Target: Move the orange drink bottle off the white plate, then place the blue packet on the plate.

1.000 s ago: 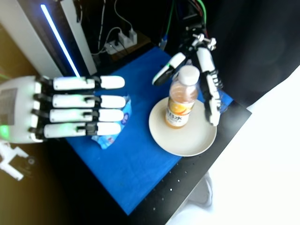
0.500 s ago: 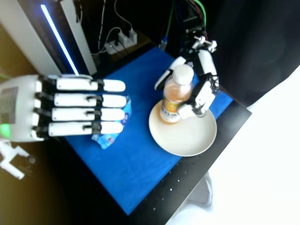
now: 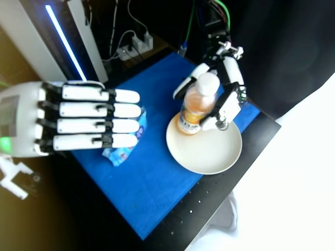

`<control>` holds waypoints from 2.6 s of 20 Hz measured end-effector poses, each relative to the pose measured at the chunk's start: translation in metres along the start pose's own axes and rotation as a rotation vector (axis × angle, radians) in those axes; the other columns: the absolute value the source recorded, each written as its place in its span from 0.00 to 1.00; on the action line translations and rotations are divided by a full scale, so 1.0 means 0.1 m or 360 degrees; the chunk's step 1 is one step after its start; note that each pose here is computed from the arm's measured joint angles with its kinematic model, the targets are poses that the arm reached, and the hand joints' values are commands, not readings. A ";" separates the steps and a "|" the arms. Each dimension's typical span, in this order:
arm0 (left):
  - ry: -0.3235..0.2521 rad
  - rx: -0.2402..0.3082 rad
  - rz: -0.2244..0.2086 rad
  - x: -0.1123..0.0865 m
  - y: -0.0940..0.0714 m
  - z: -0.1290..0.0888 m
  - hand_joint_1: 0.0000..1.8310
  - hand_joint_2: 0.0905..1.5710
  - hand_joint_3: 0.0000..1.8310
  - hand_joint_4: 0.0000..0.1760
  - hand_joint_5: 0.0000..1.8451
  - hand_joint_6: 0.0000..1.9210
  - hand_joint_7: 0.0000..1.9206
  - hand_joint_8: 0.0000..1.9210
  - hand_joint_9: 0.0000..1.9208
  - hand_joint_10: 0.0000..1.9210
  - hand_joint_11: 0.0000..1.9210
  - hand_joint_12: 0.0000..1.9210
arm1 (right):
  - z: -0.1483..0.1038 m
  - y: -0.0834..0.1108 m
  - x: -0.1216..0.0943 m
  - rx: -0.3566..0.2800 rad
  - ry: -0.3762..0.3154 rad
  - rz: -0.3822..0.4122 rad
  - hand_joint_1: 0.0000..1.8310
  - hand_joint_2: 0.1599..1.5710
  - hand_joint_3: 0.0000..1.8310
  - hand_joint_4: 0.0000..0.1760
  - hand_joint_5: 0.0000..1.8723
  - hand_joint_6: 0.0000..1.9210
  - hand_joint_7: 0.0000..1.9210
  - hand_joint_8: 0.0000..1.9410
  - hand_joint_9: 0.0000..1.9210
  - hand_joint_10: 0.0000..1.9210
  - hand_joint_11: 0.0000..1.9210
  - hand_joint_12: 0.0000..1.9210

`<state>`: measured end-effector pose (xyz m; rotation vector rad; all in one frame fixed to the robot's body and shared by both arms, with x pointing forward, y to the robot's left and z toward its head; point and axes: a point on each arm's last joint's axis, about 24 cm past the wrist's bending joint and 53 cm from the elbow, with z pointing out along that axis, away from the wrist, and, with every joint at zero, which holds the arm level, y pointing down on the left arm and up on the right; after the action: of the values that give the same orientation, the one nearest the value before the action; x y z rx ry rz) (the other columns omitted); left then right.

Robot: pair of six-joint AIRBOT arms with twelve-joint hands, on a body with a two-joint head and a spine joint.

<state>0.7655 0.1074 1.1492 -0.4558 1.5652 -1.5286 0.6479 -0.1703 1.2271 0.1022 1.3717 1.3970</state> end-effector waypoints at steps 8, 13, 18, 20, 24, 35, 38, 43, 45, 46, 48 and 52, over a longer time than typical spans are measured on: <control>-0.0026 0.0160 0.0021 -0.21 -0.42 -0.13 0.76 0.65 0.00 0.00 0.51 0.40 0.56 0.42 0.62 0.47 0.54 0.48 | 0.01 0.00 0.03 -0.0003 0.0004 0.0011 0.43 0.67 0.00 0.03 0.28 0.00 0.18 0.00 0.17 0.00 0.14 0.16; 0.0021 0.0281 0.0027 -0.14 -0.68 -0.21 0.76 0.65 0.00 0.00 0.50 0.43 0.59 0.34 0.61 0.47 0.61 0.40 | 0.02 -0.01 0.06 -0.0004 0.0006 0.0021 0.42 0.65 0.00 0.15 0.27 0.00 0.18 0.00 0.18 0.00 0.10 0.24; 0.0090 0.0366 0.0087 -0.10 -0.93 -0.38 0.76 0.68 0.00 0.00 0.48 0.48 0.53 0.46 0.55 0.55 0.57 0.47 | 0.02 -0.01 0.08 -0.0006 0.0009 0.0026 0.45 0.65 0.00 0.12 0.28 0.00 0.18 0.00 0.17 0.00 0.07 0.28; 0.0112 0.0401 0.0083 -0.05 -1.01 -0.42 0.76 0.68 0.00 0.00 0.49 0.48 0.51 0.49 0.54 0.57 0.55 0.49 | 0.03 -0.01 0.10 -0.0008 0.0011 0.0032 0.45 0.64 0.00 0.02 0.29 0.00 0.18 0.00 0.17 0.00 0.03 0.37; 0.0184 0.0441 0.0101 0.07 -1.12 -0.54 0.75 0.70 0.00 0.00 0.49 0.47 0.46 0.56 0.50 0.67 0.47 0.63 | 0.03 -0.02 0.11 -0.0008 0.0011 0.0033 0.43 0.63 0.00 0.18 0.29 0.00 0.18 0.00 0.17 0.00 0.04 0.36; 0.0296 0.0378 0.0069 0.43 -0.90 -0.83 0.68 0.69 0.00 0.00 0.50 0.50 0.56 0.48 0.62 0.25 0.50 0.43 | 0.05 -0.03 0.15 -0.0009 0.0012 0.0050 0.41 0.63 0.00 0.27 0.28 0.00 0.21 0.00 0.21 0.00 0.04 0.42; 0.0291 0.0354 0.0093 0.47 -0.84 -0.90 0.69 0.67 0.00 0.00 0.48 0.53 0.63 0.37 0.71 0.05 0.57 0.39 | 0.05 -0.03 0.14 -0.0008 0.0010 0.0049 0.41 0.63 0.00 0.26 0.28 0.00 0.20 0.00 0.20 0.00 0.03 0.42; 0.0279 0.0323 0.0076 0.52 -0.73 -0.94 0.68 0.70 0.00 0.00 0.45 0.59 0.58 0.45 0.72 0.01 0.49 0.54 | 0.05 -0.03 0.14 -0.0008 0.0009 0.0051 0.41 0.64 0.00 0.30 0.28 0.00 0.18 0.00 0.17 0.00 0.01 0.47; 0.0285 0.0311 0.0086 0.55 -0.70 -0.94 0.74 0.67 0.01 0.00 0.46 0.55 0.57 0.39 0.61 0.42 0.48 0.56 | 0.05 -0.03 0.14 -0.0008 0.0010 0.0050 0.41 0.64 0.00 0.28 0.27 0.00 0.18 0.00 0.17 0.00 0.00 0.46; 0.0281 0.0308 0.0080 0.55 -0.69 -0.94 0.75 0.68 0.00 0.00 0.45 0.57 0.55 0.40 0.59 0.50 0.51 0.57 | 0.05 -0.03 0.14 -0.0008 0.0010 0.0051 0.42 0.65 0.00 0.27 0.27 0.00 0.18 0.00 0.18 0.00 0.01 0.43; 0.0251 0.0283 0.0045 0.55 -0.61 -0.94 0.75 0.68 0.00 0.00 0.45 0.57 0.54 0.42 0.57 0.53 0.54 0.57 | 0.05 -0.03 0.15 -0.0009 0.0011 0.0051 0.41 0.65 0.00 0.23 0.26 0.00 0.18 0.00 0.18 0.00 0.03 0.39; 0.0270 0.0206 0.0038 0.64 -0.42 -0.92 0.68 0.71 0.00 0.00 0.44 0.63 0.53 0.49 0.59 0.39 0.56 0.58 | 0.05 -0.03 0.15 -0.0009 0.0010 0.0054 0.41 0.64 0.00 0.21 0.26 0.00 0.18 0.00 0.18 0.00 0.04 0.39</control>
<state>0.6464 0.1076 1.1545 -0.2390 1.5817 -1.6742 0.6476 -0.1573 1.2174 0.1181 1.3771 1.4306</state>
